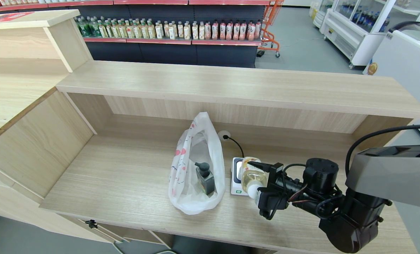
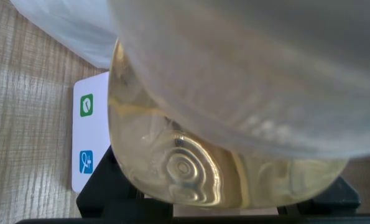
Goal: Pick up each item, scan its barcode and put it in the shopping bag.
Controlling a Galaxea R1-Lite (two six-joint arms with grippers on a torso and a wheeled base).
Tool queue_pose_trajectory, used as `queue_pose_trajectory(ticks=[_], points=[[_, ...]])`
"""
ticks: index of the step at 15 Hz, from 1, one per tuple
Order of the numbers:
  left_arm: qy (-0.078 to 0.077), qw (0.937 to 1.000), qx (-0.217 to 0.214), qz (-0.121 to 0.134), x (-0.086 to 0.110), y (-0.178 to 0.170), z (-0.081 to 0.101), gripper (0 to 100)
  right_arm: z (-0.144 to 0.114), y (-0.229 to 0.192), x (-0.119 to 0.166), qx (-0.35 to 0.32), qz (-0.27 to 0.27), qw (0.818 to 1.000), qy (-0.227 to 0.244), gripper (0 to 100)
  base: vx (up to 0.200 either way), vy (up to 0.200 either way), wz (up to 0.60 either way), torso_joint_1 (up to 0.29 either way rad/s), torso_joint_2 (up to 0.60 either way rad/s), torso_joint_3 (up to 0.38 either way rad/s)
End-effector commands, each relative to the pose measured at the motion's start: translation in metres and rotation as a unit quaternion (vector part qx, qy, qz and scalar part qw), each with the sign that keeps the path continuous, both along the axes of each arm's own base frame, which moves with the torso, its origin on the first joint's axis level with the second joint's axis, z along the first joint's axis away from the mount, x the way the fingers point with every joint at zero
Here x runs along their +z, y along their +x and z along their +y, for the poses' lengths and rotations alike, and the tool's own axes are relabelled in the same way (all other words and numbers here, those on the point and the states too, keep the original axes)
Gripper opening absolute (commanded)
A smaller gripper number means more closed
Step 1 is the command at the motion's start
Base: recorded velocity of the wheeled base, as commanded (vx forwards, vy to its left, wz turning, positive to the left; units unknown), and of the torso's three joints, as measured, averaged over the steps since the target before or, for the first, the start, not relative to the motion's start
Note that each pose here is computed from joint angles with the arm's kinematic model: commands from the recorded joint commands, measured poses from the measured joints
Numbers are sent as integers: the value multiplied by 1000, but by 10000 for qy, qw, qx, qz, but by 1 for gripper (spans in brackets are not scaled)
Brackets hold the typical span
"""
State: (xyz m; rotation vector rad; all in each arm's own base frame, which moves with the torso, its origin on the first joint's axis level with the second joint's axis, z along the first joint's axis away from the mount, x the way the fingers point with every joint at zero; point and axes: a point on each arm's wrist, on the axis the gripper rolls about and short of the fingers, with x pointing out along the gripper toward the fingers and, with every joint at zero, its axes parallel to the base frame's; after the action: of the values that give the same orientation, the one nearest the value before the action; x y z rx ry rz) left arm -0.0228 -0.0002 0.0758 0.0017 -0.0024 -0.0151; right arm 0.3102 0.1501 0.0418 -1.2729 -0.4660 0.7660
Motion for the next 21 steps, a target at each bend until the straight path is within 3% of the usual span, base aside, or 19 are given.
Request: queue_pose_trajectory(ticks=[1, 5, 6, 7, 9, 12, 14, 18, 21], points=[[-1, 10000, -1, -4, 0, 0, 0, 100, 0, 0, 0, 3, -2, 10000, -1, 0, 0, 0, 0, 0, 0, 0], [-9, 10000, -1, -4, 0, 0, 0, 100, 22, -20, 45, -40, -193, 9976, 664, 0, 0, 0, 0, 0, 0, 0], [-1, 10000, -1, -4, 0, 0, 0, 100, 41, -48, 83, -463, -49, 9857, 1618, 0, 0, 0, 0, 0, 0, 0], [-1, 10000, -1, -4, 0, 0, 0, 100, 47, -63, 101, -805, 129, 9706, 2264, 0, 0, 0, 0, 0, 0, 0], [-9, 10000, -1, -4, 0, 0, 0, 100, 45, -77, 116, -1322, 593, 9375, 3162, 0, 0, 0, 0, 0, 0, 0], [-32, 10000, -1, -3, 0, 0, 0, 100, 27, -71, 123, -1700, 987, 9013, 3861, 0, 0, 133, 0, 0, 2, 0], [-24, 10000, 6, -3, 0, 0, 0, 100, 16, -65, 142, -1811, 1552, 8592, 4527, 0, 0, 200, 0, -10, -2, 2], [-9, 10000, 6, -4, 0, 0, 0, 100, 9, -53, 154, -1941, 2543, 7894, 5239, 0, 0, 200, 0, 5, 6, -2], [-9, 10000, -1, -4, 0, 0, 0, 100, 8, -27, 136, -1848, 2881, 7891, 5100, 0, 0, 0, 0, 0, 0, 0]])
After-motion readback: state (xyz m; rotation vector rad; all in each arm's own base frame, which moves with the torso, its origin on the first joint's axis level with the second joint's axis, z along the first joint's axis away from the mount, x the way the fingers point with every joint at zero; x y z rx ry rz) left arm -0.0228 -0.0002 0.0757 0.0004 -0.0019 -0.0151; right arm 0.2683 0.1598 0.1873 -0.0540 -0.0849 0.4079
